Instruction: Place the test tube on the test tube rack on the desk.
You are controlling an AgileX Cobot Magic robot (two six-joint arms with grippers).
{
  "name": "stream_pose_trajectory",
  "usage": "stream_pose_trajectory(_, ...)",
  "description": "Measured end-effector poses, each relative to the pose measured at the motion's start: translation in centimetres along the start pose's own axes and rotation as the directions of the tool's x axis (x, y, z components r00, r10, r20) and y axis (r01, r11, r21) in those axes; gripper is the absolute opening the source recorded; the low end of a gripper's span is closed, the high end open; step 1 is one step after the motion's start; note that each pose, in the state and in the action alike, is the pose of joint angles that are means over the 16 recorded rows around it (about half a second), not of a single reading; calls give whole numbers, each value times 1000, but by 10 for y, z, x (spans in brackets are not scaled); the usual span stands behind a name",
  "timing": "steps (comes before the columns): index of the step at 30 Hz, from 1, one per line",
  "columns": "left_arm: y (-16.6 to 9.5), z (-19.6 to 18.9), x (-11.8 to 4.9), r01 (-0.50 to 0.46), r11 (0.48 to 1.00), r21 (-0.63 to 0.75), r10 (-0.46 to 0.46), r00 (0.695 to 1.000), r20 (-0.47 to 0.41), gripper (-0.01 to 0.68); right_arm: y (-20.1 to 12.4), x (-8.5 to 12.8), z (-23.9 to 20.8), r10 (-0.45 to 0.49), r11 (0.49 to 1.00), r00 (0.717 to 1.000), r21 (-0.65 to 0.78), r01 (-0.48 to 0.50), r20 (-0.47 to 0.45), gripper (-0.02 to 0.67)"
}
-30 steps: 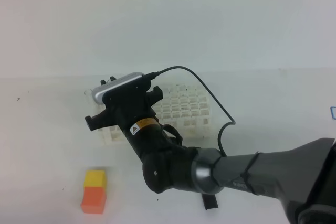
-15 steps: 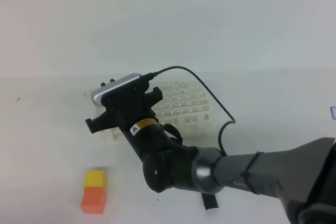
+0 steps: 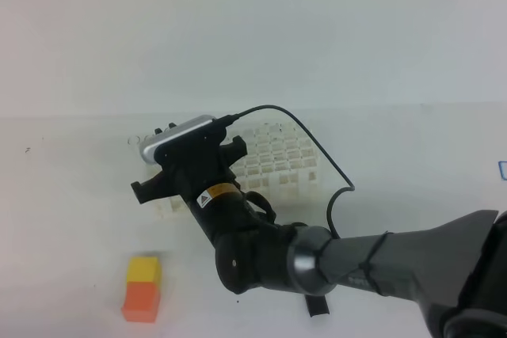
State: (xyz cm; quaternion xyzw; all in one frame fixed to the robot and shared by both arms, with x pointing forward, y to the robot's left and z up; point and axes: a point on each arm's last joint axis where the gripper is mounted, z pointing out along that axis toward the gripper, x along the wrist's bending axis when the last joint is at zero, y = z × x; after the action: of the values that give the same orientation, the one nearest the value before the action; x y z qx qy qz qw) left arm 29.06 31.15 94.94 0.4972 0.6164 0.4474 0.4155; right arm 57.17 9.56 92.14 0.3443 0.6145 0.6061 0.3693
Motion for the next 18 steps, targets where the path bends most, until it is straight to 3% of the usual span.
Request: stream_pose_trajectory(18,0,0,0,0,1000,0,0,1000,0,-1,-3,-2,0,16,1000,1000,24,-17,23,139)
